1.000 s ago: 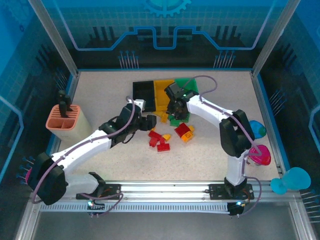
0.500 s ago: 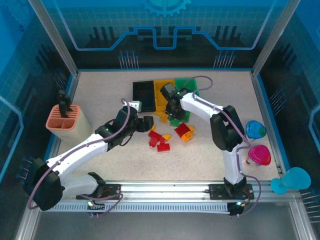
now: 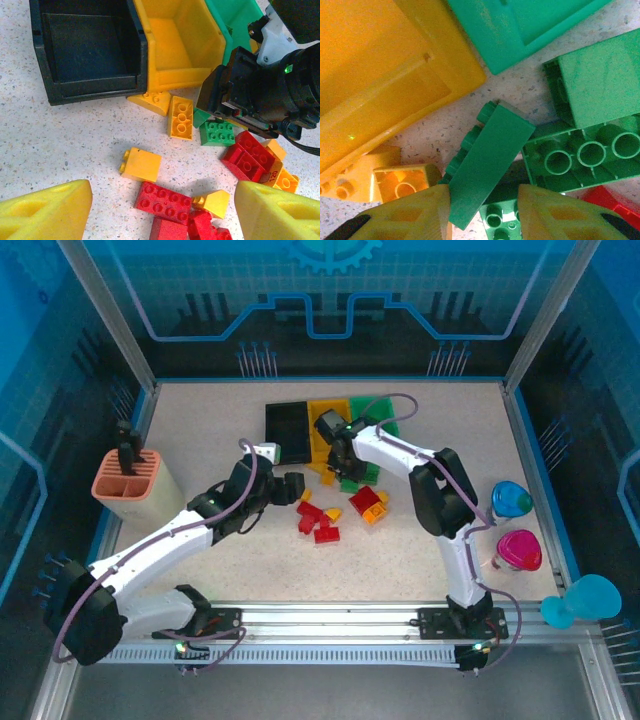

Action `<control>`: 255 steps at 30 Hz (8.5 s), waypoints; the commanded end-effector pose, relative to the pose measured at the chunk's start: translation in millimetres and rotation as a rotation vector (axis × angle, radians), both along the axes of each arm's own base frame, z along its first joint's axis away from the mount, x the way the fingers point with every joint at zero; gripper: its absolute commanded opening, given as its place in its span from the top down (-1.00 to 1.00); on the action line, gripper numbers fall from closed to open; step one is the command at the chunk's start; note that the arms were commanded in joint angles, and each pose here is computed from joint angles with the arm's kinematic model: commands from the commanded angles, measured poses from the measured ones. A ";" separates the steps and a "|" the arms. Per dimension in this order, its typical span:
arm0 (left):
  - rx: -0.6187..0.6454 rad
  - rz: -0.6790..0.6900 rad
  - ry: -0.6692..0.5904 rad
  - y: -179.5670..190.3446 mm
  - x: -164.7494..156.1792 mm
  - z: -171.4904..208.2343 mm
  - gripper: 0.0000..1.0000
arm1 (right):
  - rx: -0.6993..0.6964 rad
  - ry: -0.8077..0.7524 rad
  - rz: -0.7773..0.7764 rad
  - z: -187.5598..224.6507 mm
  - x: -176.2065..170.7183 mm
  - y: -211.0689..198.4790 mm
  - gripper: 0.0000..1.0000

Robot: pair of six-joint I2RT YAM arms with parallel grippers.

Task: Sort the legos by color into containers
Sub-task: Pick up the lego from the center of the table, then place the lego in the container, then pick up the lego from the center of the table, then place the lego in the container, then pick up the lego from the center of the table.

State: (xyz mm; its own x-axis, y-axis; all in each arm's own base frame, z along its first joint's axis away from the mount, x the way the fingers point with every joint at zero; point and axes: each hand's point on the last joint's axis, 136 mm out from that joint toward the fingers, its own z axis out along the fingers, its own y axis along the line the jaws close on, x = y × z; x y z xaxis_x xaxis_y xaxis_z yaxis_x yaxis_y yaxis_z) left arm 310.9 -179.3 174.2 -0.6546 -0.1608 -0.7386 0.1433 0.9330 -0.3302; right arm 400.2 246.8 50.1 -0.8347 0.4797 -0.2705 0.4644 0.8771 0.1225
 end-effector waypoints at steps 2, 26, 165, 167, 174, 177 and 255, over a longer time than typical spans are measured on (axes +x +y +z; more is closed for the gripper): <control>0.005 0.030 -0.010 7.8 0.4 -0.2 -0.52 | -0.053 0.022 -0.021 -12.2 -7.0 -2.9 0.18; -0.006 0.018 -0.034 5.7 1.4 10.8 -0.52 | -0.042 -0.031 -0.027 -15.2 0.2 -3.5 0.04; 0.342 -0.283 0.479 -149.8 56.1 -144.6 -0.10 | 0.193 -0.434 0.265 109.7 -24.2 -109.2 -0.41; 0.333 -0.291 0.460 -152.4 58.2 -139.6 -0.05 | 0.193 -0.430 0.264 107.8 -24.9 -109.5 -0.41; 0.341 -0.291 0.413 -150.6 64.7 -121.5 0.07 | 0.188 -0.419 0.253 101.8 -29.0 -114.7 -0.40; 0.329 -0.286 0.388 -150.5 66.3 -107.2 0.08 | 0.189 -0.415 0.241 99.8 -30.6 -118.9 -0.40; 0.005 -0.172 -0.100 -82.4 49.6 70.9 -0.85 | 0.135 -0.183 0.325 46.9 -40.2 -100.8 -0.53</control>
State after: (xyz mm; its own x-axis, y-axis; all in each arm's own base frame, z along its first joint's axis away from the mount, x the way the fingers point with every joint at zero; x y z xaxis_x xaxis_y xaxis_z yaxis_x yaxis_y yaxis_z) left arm 369.8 -276.4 238.5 -0.6122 -0.0213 -0.7904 0.3656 0.8787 -0.3068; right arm 362.9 139.9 106.4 -0.8680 0.2808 -0.4095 0.1266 0.9226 0.3643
